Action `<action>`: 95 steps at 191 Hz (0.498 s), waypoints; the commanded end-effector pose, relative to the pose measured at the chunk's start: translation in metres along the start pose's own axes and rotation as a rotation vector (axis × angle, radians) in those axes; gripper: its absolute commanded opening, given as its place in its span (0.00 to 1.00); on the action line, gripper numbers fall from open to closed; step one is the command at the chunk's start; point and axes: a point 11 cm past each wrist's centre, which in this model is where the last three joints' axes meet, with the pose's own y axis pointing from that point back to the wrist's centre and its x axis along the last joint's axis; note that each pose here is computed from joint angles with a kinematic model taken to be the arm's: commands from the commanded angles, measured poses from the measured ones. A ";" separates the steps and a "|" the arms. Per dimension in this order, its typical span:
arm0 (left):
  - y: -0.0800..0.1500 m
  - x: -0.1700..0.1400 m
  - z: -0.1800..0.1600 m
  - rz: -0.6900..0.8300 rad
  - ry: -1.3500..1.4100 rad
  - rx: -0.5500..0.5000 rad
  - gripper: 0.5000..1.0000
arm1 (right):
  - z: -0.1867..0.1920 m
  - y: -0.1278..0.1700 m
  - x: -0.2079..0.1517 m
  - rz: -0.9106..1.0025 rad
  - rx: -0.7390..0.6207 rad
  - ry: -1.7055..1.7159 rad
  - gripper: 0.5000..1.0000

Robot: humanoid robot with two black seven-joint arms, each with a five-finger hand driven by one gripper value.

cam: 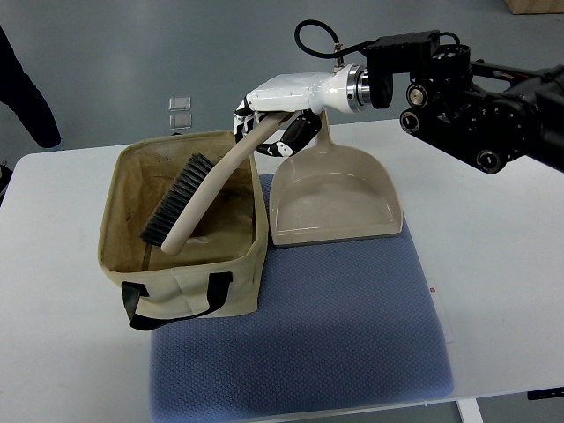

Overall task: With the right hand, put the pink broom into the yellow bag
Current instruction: 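Carry the brush over the beige bag and lower it bristles-first inside, then open the right hand, release the brush, and raise the hand away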

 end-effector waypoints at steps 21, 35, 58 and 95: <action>0.000 0.000 0.000 0.000 0.000 0.000 1.00 | 0.003 -0.005 -0.011 -0.003 -0.023 0.010 0.38; 0.000 0.000 0.000 0.000 0.000 0.000 1.00 | 0.003 -0.005 -0.009 0.009 -0.022 0.006 0.62; 0.000 0.000 0.000 0.000 0.000 -0.001 1.00 | 0.003 -0.004 -0.004 0.028 -0.019 0.003 0.77; 0.000 0.000 0.000 0.000 0.000 0.000 1.00 | 0.006 0.000 -0.001 0.042 -0.025 -0.008 0.79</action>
